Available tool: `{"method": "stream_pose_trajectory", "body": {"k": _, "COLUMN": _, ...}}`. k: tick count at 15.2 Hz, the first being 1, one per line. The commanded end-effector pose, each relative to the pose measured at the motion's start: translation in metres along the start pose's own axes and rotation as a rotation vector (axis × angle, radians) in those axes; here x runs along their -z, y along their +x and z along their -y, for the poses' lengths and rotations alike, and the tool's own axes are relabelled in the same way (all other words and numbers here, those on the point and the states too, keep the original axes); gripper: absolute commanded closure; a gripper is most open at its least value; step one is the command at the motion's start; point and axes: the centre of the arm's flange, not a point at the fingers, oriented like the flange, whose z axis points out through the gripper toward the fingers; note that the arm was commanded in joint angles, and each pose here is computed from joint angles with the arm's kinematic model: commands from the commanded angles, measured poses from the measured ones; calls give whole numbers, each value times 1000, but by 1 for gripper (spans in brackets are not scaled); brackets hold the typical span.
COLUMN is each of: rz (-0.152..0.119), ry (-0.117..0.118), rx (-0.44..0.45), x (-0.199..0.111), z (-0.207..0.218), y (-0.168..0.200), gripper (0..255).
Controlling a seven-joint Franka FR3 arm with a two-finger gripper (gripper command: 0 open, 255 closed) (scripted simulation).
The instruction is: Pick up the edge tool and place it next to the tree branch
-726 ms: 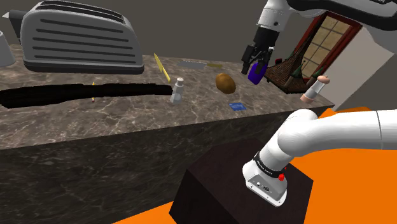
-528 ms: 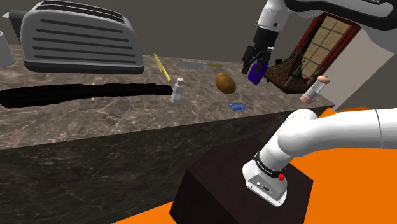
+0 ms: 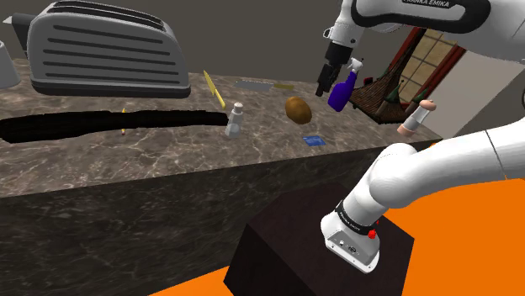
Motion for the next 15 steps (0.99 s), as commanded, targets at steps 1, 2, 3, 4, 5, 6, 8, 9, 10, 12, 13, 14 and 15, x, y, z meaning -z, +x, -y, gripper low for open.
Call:
{"method": "stream_pose_trajectory", "body": {"k": 1, "rz": -4, "ry": -9, "rx": 85, "x": -9, "z": -18, "y": 15, "gripper": 0}}
{"method": "stream_pose_trajectory", "body": {"k": 2, "rz": -6, "ry": -12, "rx": 125, "x": -12, "z": -27, "y": 23, "gripper": 0}}
{"method": "stream_pose_trajectory", "body": {"k": 3, "rz": -8, "ry": -16, "rx": 164, "x": -14, "z": -35, "y": 32, "gripper": 0}}
{"method": "stream_pose_trajectory", "body": {"k": 4, "rz": -10, "ry": -20, "rx": 203, "x": -17, "z": -44, "y": 41, "gripper": 0}}
{"method": "stream_pose_trajectory", "body": {"k": 5, "rz": -13, "ry": -23, "rx": 242, "x": -20, "z": -52, "y": 50, "gripper": 0}}
{"method": "stream_pose_trajectory", "body": {"k": 6, "rz": -15, "ry": -27, "rx": 281, "x": -22, "z": -59, "y": 59, "gripper": 0}}
{"method": "stream_pose_trajectory", "body": {"k": 8, "rz": -19, "ry": -34, "rx": 359, "x": -27, "z": -74, "y": 80, "gripper": 0}}
{"method": "stream_pose_trajectory", "body": {"k": 9, "rz": -21, "ry": -38, "rx": 399, "x": -30, "z": -80, "y": 90, "gripper": 0}}
{"method": "stream_pose_trajectory", "body": {"k": 10, "rz": -23, "ry": -41, "rx": 438, "x": -32, "z": -86, "y": 101, "gripper": 0}}
{"method": "stream_pose_trajectory", "body": {"k": 12, "rz": -27, "ry": -49, "rx": 516, "x": -37, "z": -97, "y": 123, "gripper": 0}}
{"method": "stream_pose_trajectory", "body": {"k": 13, "rz": -29, "ry": -52, "rx": 555, "x": -39, "z": -102, "y": 134, "gripper": 0}}
{"method": "stream_pose_trajectory", "body": {"k": 14, "rz": -31, "ry": -56, "rx": 594, "x": -41, "z": -107, "y": 146, "gripper": 0}}
{"method": "stream_pose_trajectory", "body": {"k": 15, "rz": -33, "ry": -60, "rx": 633, "x": -44, "z": -111, "y": 157, "gripper": 0}}
